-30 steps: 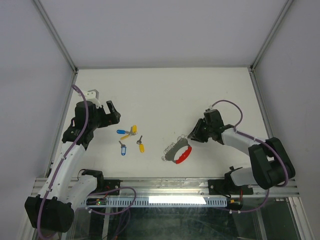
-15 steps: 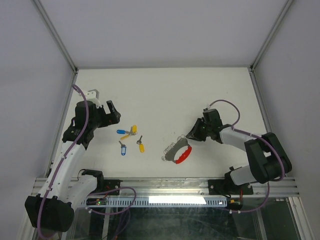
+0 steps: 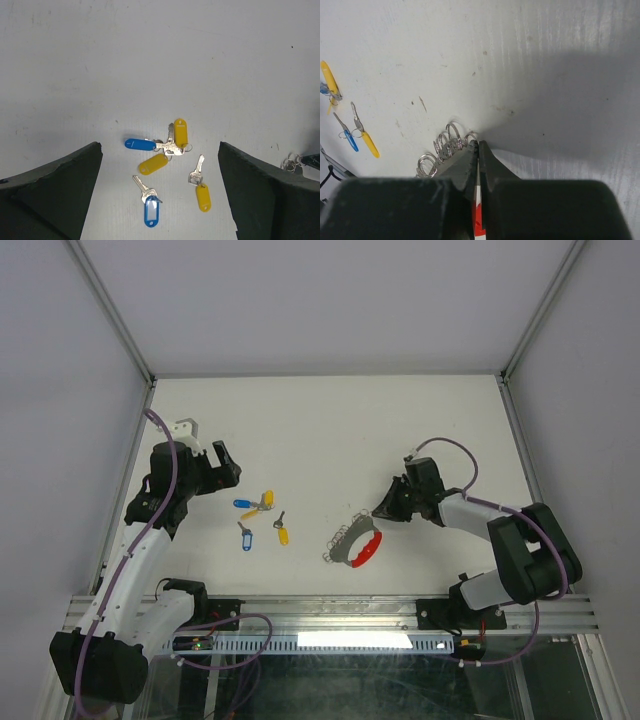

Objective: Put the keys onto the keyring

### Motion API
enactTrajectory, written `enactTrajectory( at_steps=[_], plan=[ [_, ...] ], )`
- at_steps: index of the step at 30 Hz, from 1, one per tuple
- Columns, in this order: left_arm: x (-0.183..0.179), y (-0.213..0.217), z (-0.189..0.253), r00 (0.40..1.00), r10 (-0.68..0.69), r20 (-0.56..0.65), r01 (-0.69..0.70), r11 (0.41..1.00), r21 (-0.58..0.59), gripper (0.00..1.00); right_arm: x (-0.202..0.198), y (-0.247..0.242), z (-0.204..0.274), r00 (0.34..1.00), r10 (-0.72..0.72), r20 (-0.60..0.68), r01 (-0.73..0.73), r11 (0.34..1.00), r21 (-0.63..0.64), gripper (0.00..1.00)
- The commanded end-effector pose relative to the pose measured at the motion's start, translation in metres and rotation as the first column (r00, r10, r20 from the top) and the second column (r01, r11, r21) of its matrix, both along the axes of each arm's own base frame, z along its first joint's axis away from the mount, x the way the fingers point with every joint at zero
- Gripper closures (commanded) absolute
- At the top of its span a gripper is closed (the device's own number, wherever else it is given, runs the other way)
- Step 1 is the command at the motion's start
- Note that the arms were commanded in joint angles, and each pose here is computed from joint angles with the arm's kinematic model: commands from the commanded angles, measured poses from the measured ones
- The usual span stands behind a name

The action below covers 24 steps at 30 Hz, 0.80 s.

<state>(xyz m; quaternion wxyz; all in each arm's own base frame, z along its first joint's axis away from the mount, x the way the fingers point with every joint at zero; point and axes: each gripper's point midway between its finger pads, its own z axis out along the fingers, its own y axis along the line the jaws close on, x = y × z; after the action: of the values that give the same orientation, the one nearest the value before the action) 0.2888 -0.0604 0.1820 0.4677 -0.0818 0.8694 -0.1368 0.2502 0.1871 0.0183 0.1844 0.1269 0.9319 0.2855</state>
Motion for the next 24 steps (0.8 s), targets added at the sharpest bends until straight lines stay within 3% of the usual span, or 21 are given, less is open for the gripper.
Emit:
enactTrajectory(
  at_steps=[1, 8, 14, 19, 24],
  plan=[
    [0.010, -0.003, 0.019, 0.996, 0.004, 0.087, -0.002, 1.000, -0.016, 0.01, 0.017, 0.000, 0.020, 0.991, 0.061, 0.121, -0.057, 0.998, -0.031, 1.00],
    [0.013, -0.013, 0.028, 0.993, -0.041, 0.109, 0.046, 0.998, -0.043, 0.01, 0.030, 0.000, 0.065, 0.923, 0.203, 0.326, -0.170, 0.977, -0.127, 1.00],
    [0.019, -0.023, 0.046, 0.988, -0.086, 0.132, 0.097, 0.993, -0.074, 0.01, 0.036, 0.001, 0.097, 0.848, 0.334, 0.410, -0.186, 0.914, -0.361, 1.00],
    [0.022, -0.032, 0.061, 0.978, -0.137, 0.156, 0.151, 0.985, -0.082, 0.01, 0.036, 0.016, 0.129, 0.764, 0.431, 0.481, -0.166, 0.850, -0.499, 1.00],
    [0.023, -0.039, 0.081, 0.963, -0.170, 0.209, 0.192, 0.977, -0.090, 0.01, 0.028, 0.044, 0.172, 0.646, 0.525, 0.554, -0.192, 0.814, -0.548, 1.00]
  ],
)
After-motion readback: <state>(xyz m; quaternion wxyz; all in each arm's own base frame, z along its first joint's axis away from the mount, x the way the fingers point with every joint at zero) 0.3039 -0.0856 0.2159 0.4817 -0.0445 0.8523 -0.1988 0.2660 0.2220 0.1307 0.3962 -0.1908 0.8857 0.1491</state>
